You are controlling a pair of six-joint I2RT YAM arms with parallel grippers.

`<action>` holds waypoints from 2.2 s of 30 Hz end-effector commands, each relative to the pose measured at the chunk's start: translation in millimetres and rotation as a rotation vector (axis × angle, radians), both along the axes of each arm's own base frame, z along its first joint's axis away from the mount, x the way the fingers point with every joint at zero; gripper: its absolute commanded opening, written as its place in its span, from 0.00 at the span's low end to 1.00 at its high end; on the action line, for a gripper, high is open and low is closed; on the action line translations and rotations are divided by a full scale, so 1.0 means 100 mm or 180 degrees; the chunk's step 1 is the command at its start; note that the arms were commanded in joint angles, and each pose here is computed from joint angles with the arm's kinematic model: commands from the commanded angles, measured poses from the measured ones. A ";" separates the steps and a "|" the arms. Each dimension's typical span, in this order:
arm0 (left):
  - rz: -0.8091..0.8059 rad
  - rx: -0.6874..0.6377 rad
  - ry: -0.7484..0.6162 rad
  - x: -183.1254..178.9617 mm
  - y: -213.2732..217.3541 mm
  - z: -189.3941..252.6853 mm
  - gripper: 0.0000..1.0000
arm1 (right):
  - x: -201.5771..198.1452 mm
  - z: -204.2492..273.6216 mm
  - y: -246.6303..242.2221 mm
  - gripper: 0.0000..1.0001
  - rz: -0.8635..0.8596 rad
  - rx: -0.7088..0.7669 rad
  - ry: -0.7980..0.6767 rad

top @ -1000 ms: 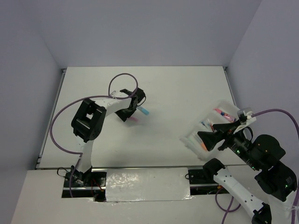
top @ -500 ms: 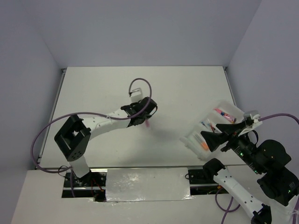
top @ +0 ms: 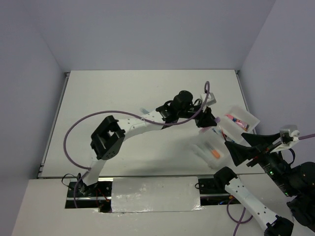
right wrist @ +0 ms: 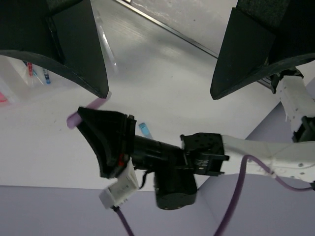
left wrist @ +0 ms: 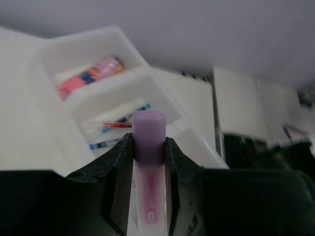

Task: Sort the stationery into containers
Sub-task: Place the pen in the storage box, then pick up the pen from the center of the board.

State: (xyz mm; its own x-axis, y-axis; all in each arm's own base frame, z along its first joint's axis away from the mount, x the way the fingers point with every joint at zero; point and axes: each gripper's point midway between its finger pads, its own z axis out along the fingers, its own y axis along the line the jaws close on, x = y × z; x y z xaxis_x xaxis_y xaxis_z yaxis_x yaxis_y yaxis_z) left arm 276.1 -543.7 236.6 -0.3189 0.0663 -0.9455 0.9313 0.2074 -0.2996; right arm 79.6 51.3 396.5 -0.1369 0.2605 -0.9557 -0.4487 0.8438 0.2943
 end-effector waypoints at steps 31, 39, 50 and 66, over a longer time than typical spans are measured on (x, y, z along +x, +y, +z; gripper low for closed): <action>-0.1421 0.0155 -0.1071 -0.53 -0.55 -0.44 0.86 | 0.05 -0.04 -0.01 0.91 -0.0045 -0.0096 0.0070; -0.0269 0.0086 -0.0864 0.07 -0.12 -0.03 0.99 | 0.06 -0.04 0.00 0.91 -0.0045 -0.0096 0.0070; 0.4435 0.1132 0.1874 1.81 2.59 -1.05 0.99 | 0.17 -0.09 0.10 0.91 0.0008 -0.0043 0.0098; 0.5875 0.1243 0.2712 1.77 3.14 -1.80 0.97 | 0.21 -0.22 0.14 0.90 0.0027 -0.0057 0.0168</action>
State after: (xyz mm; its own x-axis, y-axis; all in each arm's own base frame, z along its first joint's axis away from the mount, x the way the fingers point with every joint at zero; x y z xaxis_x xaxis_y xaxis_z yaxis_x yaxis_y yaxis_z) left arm 449.3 -231.0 55.1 -0.5322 -0.6224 -0.5739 -0.6719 0.7229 -0.1610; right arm 95.7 62.2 367.9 -0.2119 0.2262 -0.9508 -0.4282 0.8530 0.2983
